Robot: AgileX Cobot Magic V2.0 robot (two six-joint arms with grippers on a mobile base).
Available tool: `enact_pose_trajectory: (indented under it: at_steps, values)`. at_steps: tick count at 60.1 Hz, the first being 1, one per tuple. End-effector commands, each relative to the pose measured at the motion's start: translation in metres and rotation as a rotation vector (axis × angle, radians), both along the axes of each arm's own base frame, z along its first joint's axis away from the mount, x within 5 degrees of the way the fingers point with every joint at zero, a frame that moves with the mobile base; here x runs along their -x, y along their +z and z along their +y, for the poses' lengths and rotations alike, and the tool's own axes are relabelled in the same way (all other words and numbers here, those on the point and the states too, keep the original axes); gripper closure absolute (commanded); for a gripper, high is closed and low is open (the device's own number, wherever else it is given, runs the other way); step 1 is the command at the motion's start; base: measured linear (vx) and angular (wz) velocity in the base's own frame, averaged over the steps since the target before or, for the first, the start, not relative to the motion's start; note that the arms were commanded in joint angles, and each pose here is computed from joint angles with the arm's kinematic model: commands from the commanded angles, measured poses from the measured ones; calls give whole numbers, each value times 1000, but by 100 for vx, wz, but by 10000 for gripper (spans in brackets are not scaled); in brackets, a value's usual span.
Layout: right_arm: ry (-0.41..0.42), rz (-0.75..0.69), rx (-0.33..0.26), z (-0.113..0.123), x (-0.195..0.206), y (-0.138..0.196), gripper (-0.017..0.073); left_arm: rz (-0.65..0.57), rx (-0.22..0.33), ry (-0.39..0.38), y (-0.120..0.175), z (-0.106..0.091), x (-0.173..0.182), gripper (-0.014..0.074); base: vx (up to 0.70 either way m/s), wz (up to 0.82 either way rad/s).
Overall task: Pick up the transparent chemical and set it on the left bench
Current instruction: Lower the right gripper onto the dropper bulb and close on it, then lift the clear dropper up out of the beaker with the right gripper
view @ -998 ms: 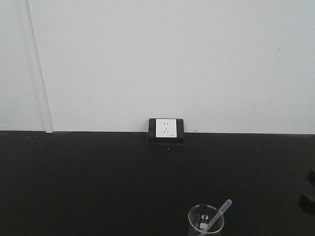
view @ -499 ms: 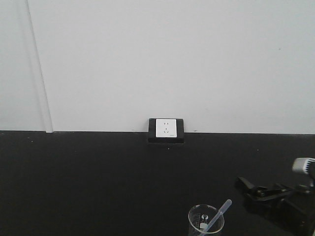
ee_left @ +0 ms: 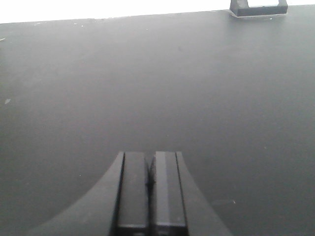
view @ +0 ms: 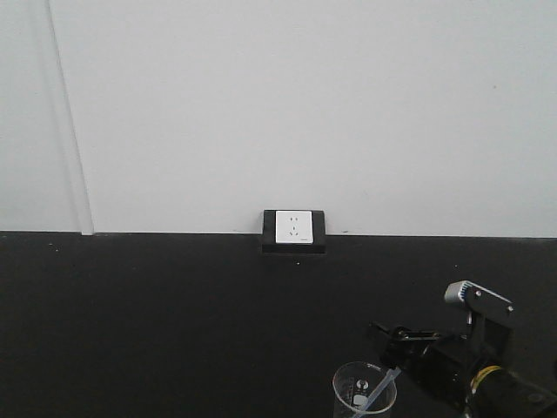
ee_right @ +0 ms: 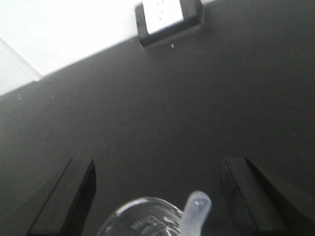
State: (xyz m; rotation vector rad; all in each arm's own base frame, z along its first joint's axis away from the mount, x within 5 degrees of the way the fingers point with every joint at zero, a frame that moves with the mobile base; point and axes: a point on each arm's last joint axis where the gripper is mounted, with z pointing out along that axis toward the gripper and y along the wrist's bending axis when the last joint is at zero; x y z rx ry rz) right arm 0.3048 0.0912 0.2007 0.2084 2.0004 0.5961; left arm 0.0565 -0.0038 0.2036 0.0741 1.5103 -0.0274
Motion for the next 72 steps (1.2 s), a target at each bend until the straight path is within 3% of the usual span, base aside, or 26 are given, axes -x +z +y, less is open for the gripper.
enact_pose_trajectory:
  at_steps: [1, 17, 24, 32, 40, 56, 72]
  values:
    - [19, -122, -40, 4, -7, 19, -5, -81, 14, -1, 3, 0, 1, 597, 0, 0]
    - [20, -92, -39, 5, -12, 3, 41, -81, 14, -1, 3, 0, 1, 597, 0, 0]
    - [18, -102, -48, 6, -13, 2, 158, -81, 14, -1, 3, 0, 1, 597, 0, 0]
    - [13, -116, -57, 6, -14, 3, 388, -81, 14, -1, 3, 0, 1, 597, 0, 0]
    - [33, -142, -5, 6, -14, 4, 574, -81, 14, -1, 3, 0, 1, 597, 0, 0]
    - [79, -282, 123, 4, -9, 28, 562, -81, 14, -1, 3, 0, 1, 597, 0, 0]
    - [83, -454, 259, -8, 28, 97, 561, -81, 14, -1, 3, 0, 1, 597, 0, 0]
